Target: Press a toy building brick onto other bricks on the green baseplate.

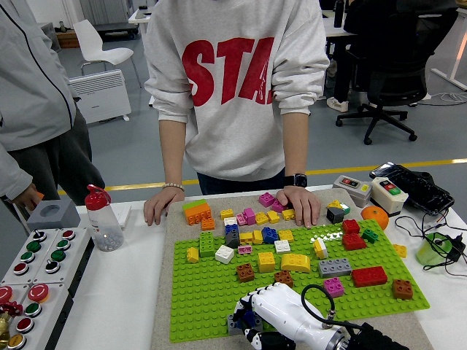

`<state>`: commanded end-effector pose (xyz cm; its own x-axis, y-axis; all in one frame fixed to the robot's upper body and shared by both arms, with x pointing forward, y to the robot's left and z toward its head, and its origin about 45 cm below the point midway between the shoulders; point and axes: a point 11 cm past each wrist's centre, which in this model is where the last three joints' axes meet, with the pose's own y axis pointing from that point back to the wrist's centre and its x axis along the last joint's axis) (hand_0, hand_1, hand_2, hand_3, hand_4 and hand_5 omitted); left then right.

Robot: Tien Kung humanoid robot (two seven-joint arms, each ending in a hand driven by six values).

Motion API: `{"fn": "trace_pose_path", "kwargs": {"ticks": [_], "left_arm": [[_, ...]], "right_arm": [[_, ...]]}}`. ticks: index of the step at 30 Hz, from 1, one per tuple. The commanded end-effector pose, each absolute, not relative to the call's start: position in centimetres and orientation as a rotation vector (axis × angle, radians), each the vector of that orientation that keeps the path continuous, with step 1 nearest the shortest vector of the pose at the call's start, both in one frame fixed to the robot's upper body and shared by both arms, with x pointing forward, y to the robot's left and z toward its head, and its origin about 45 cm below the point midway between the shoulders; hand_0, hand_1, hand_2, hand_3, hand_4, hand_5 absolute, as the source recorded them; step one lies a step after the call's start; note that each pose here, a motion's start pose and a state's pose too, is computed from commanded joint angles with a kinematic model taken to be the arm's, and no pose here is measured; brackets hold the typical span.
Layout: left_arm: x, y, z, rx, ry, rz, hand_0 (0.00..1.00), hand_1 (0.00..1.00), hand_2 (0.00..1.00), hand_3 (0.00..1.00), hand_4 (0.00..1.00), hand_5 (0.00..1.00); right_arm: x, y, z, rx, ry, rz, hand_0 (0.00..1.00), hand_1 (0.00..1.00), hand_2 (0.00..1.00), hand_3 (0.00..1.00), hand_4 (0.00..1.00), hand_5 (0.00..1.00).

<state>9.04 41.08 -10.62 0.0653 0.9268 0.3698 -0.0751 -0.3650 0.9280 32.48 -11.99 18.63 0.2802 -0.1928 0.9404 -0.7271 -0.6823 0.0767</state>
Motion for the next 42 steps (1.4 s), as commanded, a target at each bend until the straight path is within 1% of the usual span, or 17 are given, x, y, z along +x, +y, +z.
{"fn": "trace_pose_path", "kwargs": {"ticks": [1, 2, 8, 42], "left_arm": [[9.0, 41.1, -10.6, 1.467, 0.902, 1.446, 0.66, 0.685, 0.679, 0.579, 0.292, 0.998], [9.0, 41.1, -10.6, 1.467, 0.902, 1.446, 0.66, 0.684, 0.679, 0.579, 0.292, 0.998], [9.1, 41.1, -10.6, 1.465, 0.902, 1.447, 0.66, 0.684, 0.679, 0.579, 0.292, 0.998], [8.6, 41.0, -10.7, 1.475, 0.909, 1.438, 0.659, 0.683, 0.679, 0.578, 0.292, 0.998]], "right_arm": [[32.5, -12.0, 18.6, 2.054, -0.823, 1.403, 0.464, 0.577, 0.577, 0.56, 0.334, 0.315], [32.4, -12.0, 18.6, 2.055, -0.822, 1.403, 0.442, 0.568, 0.576, 0.56, 0.337, 0.312], [32.2, -11.8, 18.5, 2.062, -0.813, 1.401, 0.431, 0.556, 0.571, 0.559, 0.345, 0.306], [31.7, -11.6, 17.2, 2.064, -0.771, 1.372, 0.431, 0.55, 0.566, 0.556, 0.356, 0.301]]}}
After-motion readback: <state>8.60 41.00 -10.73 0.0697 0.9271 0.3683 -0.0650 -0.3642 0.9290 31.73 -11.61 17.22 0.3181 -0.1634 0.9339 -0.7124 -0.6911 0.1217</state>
